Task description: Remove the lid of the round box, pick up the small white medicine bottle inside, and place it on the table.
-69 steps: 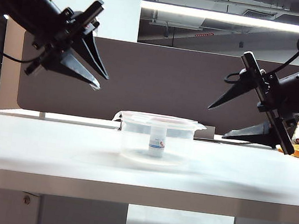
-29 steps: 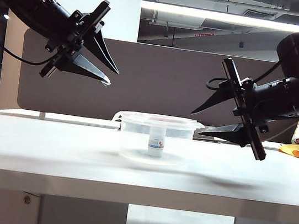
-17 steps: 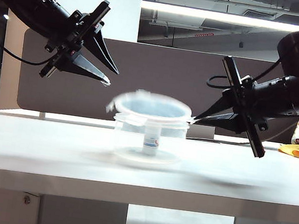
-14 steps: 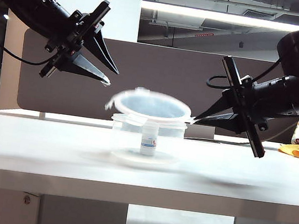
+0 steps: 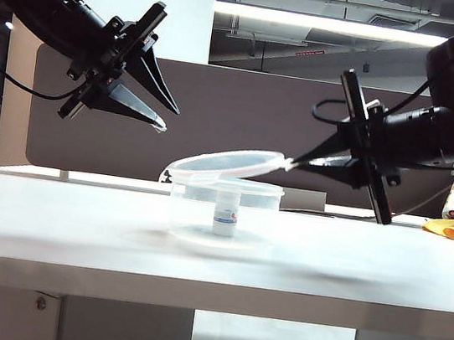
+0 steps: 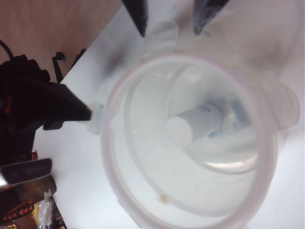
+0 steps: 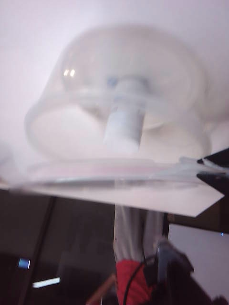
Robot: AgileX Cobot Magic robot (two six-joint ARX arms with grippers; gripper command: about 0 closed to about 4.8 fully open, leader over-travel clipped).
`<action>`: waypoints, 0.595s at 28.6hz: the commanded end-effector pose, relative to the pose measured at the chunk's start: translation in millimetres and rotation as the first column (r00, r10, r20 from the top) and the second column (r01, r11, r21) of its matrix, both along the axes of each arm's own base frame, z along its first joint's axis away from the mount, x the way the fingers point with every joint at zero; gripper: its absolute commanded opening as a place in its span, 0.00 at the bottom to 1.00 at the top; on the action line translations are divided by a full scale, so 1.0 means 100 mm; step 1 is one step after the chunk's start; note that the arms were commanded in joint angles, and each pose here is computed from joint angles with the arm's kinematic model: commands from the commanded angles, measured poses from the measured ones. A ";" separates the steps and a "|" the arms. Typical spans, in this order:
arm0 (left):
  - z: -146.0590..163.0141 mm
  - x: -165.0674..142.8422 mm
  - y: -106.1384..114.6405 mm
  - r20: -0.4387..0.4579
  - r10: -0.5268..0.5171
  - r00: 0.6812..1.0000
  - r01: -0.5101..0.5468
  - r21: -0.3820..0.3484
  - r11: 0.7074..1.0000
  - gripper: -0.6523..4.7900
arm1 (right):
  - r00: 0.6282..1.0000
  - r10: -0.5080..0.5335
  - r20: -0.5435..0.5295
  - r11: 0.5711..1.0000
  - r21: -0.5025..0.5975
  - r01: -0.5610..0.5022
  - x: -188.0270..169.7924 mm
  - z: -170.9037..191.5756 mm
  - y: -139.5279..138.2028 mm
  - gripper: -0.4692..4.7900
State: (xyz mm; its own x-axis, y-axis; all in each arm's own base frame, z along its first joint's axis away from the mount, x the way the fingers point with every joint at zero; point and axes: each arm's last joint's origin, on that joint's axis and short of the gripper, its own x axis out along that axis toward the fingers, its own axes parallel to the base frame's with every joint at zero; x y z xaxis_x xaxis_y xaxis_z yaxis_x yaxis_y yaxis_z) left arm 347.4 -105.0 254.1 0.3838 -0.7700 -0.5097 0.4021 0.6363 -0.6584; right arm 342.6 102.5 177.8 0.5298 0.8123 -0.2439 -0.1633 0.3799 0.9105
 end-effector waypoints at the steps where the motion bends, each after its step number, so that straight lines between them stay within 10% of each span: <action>1: 0.03 0.00 0.00 0.014 -0.009 1.000 0.009 -0.002 1.000 0.35 | 0.997 0.005 0.073 0.998 0.068 -0.010 0.02 0.12 0.01 0.09; 17: 0.01 -0.01 0.00 0.008 -0.017 1.000 0.016 0.012 1.000 0.35 | 0.955 0.033 0.294 0.961 0.254 -0.111 0.11 0.63 0.04 0.09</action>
